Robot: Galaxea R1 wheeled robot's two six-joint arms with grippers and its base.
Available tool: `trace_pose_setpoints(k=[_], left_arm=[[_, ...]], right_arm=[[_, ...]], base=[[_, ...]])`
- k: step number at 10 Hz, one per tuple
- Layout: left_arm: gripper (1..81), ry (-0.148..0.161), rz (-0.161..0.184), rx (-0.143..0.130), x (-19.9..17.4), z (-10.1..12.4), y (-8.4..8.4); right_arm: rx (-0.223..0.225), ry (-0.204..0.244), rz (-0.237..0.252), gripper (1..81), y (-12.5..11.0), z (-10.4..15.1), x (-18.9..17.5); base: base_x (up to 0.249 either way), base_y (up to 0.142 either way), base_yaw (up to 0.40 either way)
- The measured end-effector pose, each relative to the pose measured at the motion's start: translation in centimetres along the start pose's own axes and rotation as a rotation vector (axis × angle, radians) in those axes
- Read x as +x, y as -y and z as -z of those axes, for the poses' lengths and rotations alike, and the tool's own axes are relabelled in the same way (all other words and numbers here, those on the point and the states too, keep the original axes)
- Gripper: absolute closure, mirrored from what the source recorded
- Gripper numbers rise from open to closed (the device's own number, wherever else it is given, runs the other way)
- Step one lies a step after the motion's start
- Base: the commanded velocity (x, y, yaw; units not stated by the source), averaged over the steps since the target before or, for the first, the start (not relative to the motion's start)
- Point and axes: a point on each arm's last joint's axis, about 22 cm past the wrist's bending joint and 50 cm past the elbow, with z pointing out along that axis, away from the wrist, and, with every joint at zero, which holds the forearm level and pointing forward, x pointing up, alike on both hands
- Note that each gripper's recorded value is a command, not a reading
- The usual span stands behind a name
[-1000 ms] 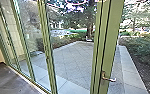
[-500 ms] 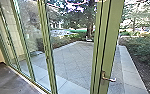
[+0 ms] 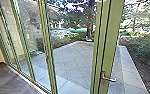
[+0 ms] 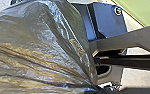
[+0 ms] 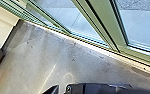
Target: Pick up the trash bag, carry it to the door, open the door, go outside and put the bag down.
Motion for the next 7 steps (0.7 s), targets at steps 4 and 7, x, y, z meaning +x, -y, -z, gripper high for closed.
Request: trace_pose_setpoints(k=[4,7], left_arm=[[81.1,-0.001,0.007,0.001,0.0,0.0,0.0],[81.1,-0.002,0.009,0.001,0.0,0.0,0.0]], right_arm=[[-0.027,-0.048,-0.084,1.0,2.4,2.2,6.0],[-0.035,-0.069,-0.146,1.0,3.7,2.3,9.5]], base=[[0.0,0.0,0.0],[0.0,0.0,0.0]])
